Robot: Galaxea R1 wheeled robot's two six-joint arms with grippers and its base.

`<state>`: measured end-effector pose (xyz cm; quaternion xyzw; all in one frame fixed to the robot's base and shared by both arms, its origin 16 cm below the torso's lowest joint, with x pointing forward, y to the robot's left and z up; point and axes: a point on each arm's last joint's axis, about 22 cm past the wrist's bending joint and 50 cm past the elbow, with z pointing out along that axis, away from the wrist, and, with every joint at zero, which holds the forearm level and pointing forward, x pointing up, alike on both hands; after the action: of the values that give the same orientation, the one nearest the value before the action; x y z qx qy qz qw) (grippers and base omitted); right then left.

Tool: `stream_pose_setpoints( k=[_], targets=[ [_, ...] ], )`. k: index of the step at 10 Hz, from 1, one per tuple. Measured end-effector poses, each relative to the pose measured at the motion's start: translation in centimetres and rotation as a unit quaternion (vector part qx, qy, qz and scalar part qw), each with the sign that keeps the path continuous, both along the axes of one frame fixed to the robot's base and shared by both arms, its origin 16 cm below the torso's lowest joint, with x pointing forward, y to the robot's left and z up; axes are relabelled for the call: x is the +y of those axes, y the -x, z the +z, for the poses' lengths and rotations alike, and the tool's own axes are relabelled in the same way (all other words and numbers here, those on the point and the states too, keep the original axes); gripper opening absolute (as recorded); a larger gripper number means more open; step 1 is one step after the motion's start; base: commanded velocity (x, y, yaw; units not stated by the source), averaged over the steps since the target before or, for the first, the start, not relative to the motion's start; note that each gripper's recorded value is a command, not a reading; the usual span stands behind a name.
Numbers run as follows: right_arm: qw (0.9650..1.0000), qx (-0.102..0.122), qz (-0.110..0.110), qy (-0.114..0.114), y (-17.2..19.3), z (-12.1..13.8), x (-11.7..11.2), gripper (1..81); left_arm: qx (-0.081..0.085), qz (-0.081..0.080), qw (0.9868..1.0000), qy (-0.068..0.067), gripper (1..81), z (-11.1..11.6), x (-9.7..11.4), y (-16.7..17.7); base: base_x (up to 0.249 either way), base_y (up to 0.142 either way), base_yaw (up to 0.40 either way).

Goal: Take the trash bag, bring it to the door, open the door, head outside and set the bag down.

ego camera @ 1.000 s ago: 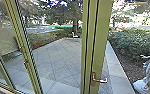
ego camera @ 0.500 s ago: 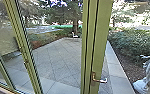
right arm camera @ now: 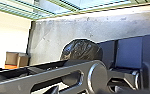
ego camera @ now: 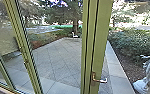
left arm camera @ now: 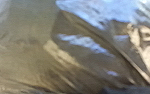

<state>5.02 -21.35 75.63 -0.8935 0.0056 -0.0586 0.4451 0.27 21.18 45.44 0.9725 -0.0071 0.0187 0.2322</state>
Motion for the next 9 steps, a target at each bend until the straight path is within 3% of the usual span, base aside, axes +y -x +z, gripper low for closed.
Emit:
stream_pose_setpoints(
  k=[3,5,9],
  targets=[
    [0.9991,-0.040,-0.006,-0.009,-4.5,6.1,-1.2,81.1,0.005,0.009,0.9999,0.001,1.0,0.0,-0.1,0.0,0.000,0.000,0.000],
    [0.9977,-0.062,-0.023,-0.010,-9.0,8.9,-1.9,81.1,0.005,0.011,0.9999,0.004,1.0,0.0,-0.6,0.0,0.000,0.000,0.000],
    [0.9955,-0.080,-0.045,-0.021,-17.1,13.8,-2.5,81.1,0.005,0.012,0.9999,0.004,1.0,0.0,-0.6,0.0,0.000,0.000,0.000]
  ],
)
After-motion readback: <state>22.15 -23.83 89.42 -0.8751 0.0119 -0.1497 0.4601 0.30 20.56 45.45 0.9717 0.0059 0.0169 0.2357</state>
